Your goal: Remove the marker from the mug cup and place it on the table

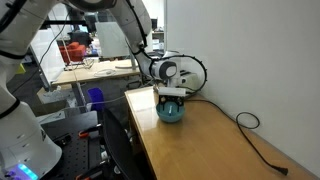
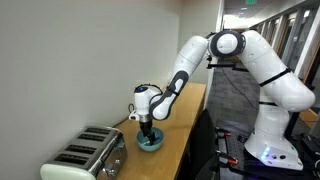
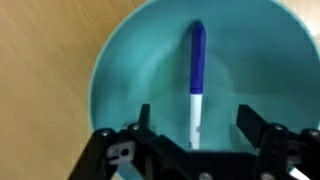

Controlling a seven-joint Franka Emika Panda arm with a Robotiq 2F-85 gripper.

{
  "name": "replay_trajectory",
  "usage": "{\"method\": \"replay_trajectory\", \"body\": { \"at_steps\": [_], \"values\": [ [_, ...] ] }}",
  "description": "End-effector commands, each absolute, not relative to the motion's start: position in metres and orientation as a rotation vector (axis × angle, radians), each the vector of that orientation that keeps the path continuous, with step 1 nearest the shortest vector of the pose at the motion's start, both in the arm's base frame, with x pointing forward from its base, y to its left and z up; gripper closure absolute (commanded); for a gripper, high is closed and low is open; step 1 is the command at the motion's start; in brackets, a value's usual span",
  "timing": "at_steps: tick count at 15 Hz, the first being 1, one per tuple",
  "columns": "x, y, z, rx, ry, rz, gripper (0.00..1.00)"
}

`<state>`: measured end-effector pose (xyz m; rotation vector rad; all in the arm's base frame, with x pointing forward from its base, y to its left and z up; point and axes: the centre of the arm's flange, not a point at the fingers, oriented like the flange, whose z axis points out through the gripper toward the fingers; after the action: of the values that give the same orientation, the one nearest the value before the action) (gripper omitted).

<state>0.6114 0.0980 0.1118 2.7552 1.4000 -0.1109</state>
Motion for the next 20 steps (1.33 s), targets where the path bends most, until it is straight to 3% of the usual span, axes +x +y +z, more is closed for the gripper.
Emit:
{"method": "replay_trajectory", "body": {
  "at_steps": [1, 3, 11, 20],
  "values": [
    [0.620, 0.102, 0.104, 2.749, 1.357, -0.103, 0.32],
    [0.621, 0.102, 0.101, 2.754, 1.352, -0.102, 0.40],
    [0.625, 0.101, 0.098, 2.773, 1.360, -0.097, 1.00],
    [0.611, 0.098, 0.129, 2.780, 1.380, -0.087, 0.97]
  ]
}}
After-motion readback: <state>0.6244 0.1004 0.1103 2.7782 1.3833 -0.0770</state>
